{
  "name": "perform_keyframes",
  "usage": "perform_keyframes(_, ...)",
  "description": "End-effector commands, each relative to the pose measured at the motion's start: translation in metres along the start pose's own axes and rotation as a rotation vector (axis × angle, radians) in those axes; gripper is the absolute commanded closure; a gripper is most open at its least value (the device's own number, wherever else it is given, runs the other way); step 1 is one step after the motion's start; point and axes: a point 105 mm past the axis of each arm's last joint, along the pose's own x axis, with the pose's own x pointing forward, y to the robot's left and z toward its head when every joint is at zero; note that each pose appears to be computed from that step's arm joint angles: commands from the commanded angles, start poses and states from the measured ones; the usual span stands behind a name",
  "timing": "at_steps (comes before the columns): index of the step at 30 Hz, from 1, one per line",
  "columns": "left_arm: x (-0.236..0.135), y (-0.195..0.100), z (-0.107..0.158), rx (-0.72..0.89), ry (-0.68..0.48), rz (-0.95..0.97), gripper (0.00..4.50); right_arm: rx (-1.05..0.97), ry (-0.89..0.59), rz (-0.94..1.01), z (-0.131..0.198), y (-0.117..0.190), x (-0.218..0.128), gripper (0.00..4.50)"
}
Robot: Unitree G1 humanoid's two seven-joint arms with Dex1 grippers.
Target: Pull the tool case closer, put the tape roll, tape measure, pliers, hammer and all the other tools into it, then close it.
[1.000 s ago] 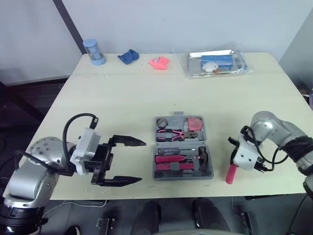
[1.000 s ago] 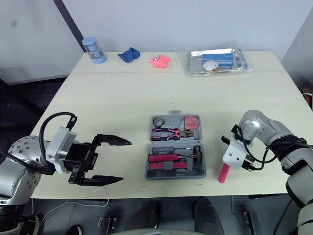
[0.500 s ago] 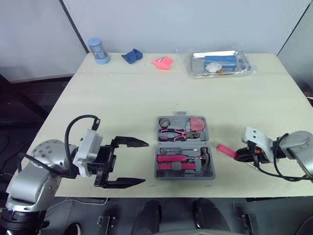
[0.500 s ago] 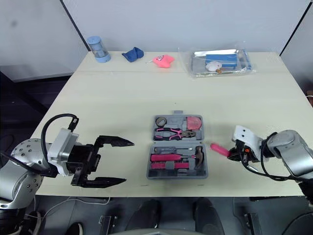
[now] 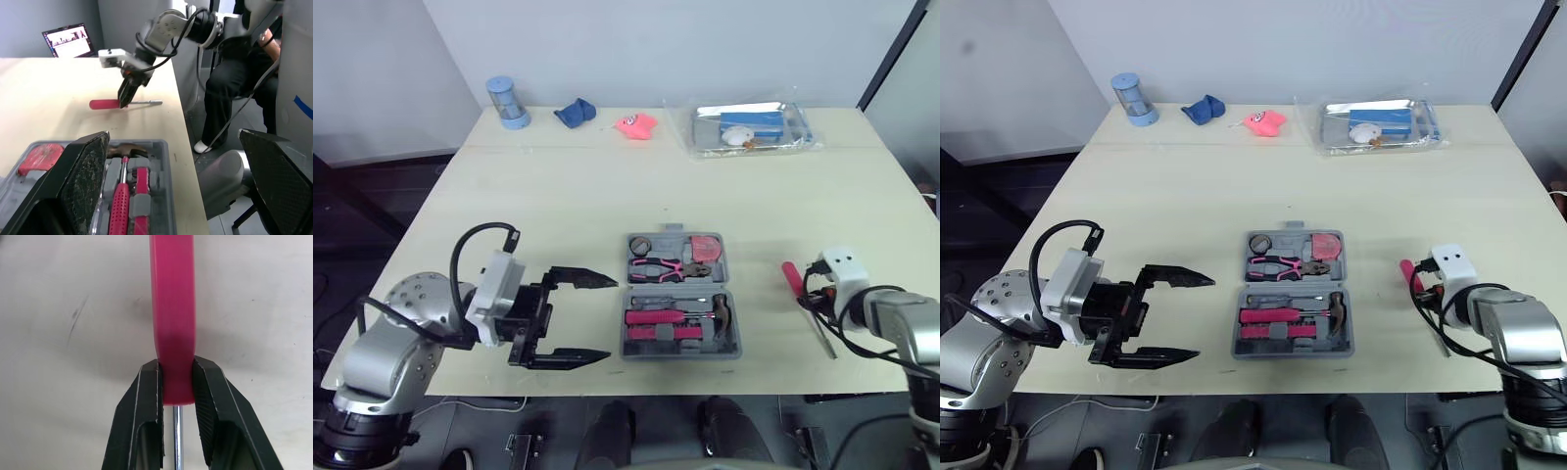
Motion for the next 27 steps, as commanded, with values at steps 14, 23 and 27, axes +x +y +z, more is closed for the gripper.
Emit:
perform_keyframes(14,0.005,-0.003,0.009,0.021,-0.017,-0.014,0.00,0.167,0.017,-0.006,0.015,0.034,0.017,4.18)
perform_keyframes(23,0.004,-0.005,0.008,0.016,-0.015,-0.008,0.00,-0.016,-0.116,-0.020,0.020,0.034,0.009,0.20)
perform_keyframes(27,0.004,-0.004,0.008,0.016,-0.015,-0.007,0.00,-0.056,-0.210,0.002,0.018,0.038,0.007,0.20)
